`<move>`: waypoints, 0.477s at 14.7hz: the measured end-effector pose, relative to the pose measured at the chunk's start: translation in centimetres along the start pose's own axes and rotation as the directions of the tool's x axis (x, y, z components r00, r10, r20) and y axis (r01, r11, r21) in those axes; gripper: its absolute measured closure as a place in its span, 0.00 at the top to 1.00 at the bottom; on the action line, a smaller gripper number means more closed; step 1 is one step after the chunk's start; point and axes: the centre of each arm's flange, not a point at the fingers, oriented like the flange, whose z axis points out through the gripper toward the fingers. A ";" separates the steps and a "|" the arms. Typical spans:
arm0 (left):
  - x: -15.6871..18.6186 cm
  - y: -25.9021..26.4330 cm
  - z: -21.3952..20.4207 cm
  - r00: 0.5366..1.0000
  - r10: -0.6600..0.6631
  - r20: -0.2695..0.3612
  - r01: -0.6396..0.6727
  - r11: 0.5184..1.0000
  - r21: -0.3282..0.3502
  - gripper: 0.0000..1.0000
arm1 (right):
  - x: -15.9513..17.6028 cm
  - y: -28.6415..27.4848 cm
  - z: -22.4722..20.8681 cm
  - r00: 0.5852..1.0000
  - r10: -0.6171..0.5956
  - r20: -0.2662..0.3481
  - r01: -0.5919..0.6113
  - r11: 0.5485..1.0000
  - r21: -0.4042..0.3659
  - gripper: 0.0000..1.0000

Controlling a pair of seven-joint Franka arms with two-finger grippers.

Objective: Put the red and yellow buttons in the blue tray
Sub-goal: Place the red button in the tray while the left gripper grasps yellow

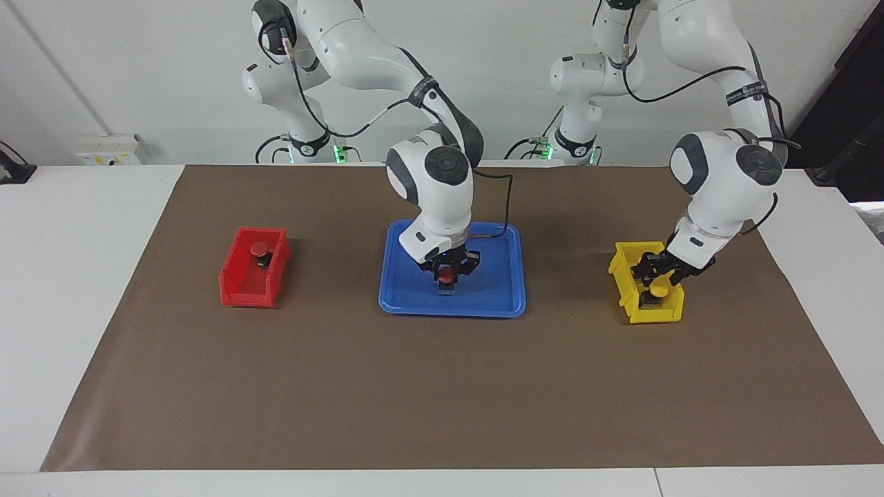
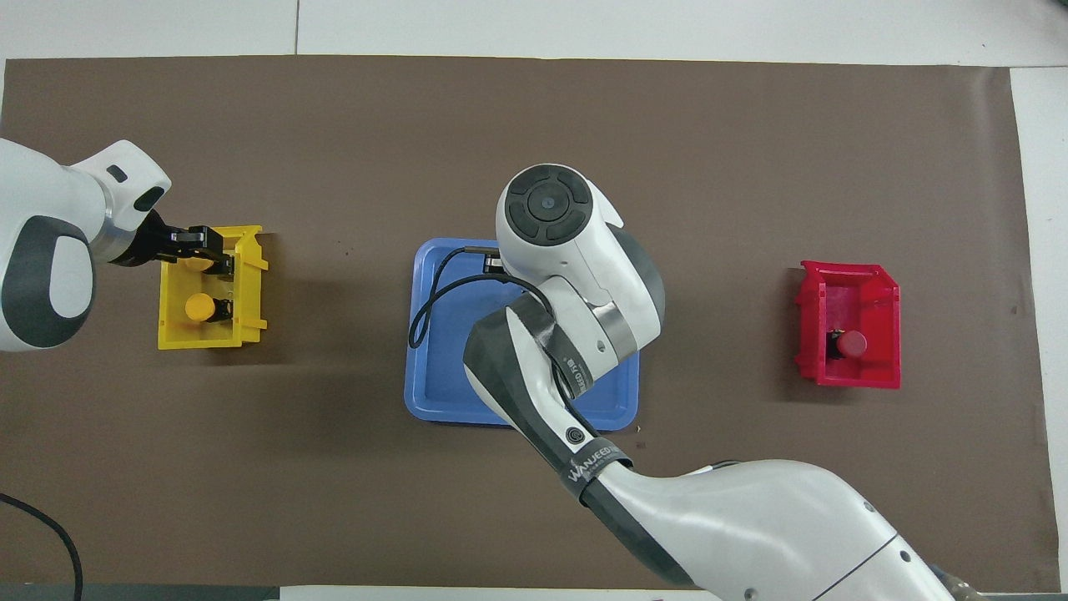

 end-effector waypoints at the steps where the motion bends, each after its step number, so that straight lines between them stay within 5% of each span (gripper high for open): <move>1: 0.0 0.0 0.4 1.000 0.000 -0.006 0.000 1.000 0.000 0.64 | -0.4 -0.1 0.4 1.000 0.000 -0.002 0.000 1.000 0.002 0.41; 5: -0.1 -0.5 1.3 1.000 -0.008 -0.008 0.008 1.000 0.002 0.64 | -0.9 0.5 1.1 1.000 0.002 -0.017 -0.001 1.000 0.014 0.46; 7: -0.1 -0.8 1.4 1.000 -0.015 -0.006 0.015 1.000 0.002 0.64 | -0.7 0.4 -0.1 0.999 0.003 -0.032 -0.002 1.000 0.026 0.60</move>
